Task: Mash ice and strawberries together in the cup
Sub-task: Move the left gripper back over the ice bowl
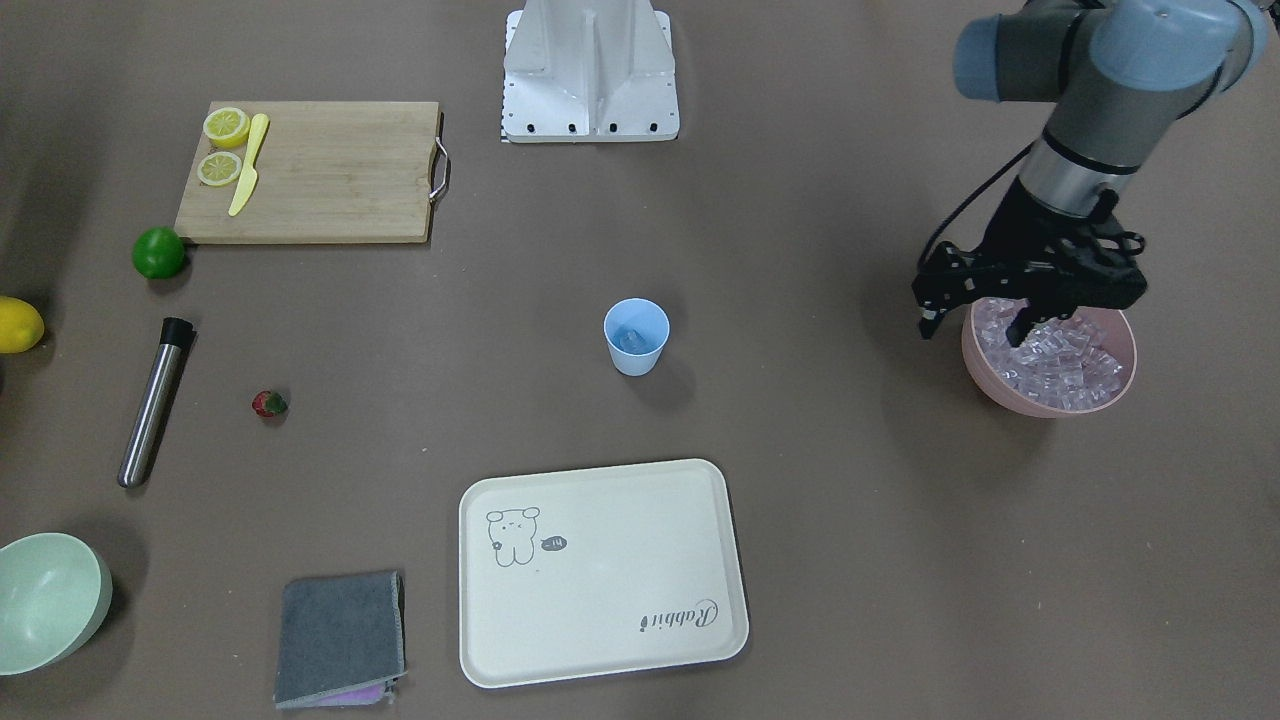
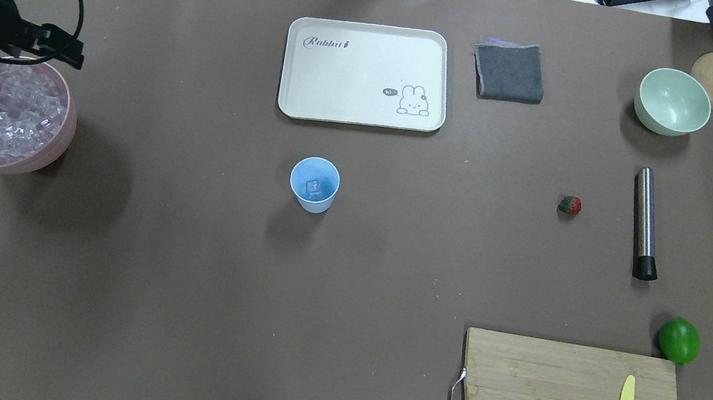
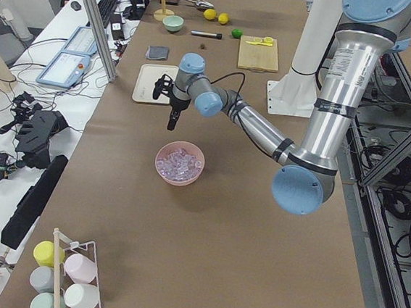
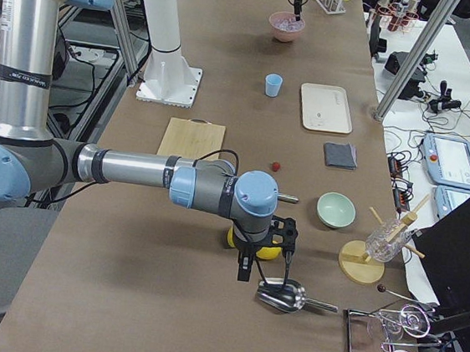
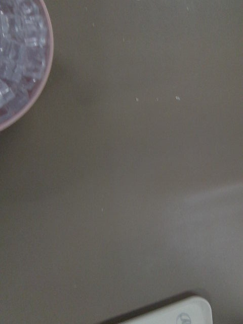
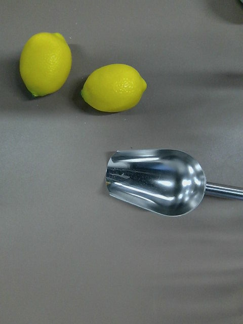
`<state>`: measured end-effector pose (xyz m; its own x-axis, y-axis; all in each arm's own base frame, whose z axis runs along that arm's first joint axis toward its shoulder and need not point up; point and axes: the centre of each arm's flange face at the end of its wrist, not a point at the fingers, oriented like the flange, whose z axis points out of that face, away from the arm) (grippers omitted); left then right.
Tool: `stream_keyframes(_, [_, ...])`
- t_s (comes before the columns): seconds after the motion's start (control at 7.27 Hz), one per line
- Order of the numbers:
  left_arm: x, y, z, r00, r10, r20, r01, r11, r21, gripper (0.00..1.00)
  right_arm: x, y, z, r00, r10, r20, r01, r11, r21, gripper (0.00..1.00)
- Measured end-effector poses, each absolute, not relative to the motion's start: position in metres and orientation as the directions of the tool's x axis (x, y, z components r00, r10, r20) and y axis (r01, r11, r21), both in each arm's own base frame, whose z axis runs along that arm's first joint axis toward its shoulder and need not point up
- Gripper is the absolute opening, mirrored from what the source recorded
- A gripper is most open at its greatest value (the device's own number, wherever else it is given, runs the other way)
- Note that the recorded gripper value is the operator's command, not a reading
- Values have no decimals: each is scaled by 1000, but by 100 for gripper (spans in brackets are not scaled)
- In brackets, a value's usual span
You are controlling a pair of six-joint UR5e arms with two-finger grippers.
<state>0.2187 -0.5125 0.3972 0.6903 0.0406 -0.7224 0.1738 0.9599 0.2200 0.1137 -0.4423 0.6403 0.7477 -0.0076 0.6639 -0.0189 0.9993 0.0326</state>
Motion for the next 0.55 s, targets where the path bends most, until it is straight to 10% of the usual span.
stream_keyframes(0.55, [205,-500,442,730,259,-632,-20,933,359,97,114,-440,642,748,-5,664,-19,999,28,100])
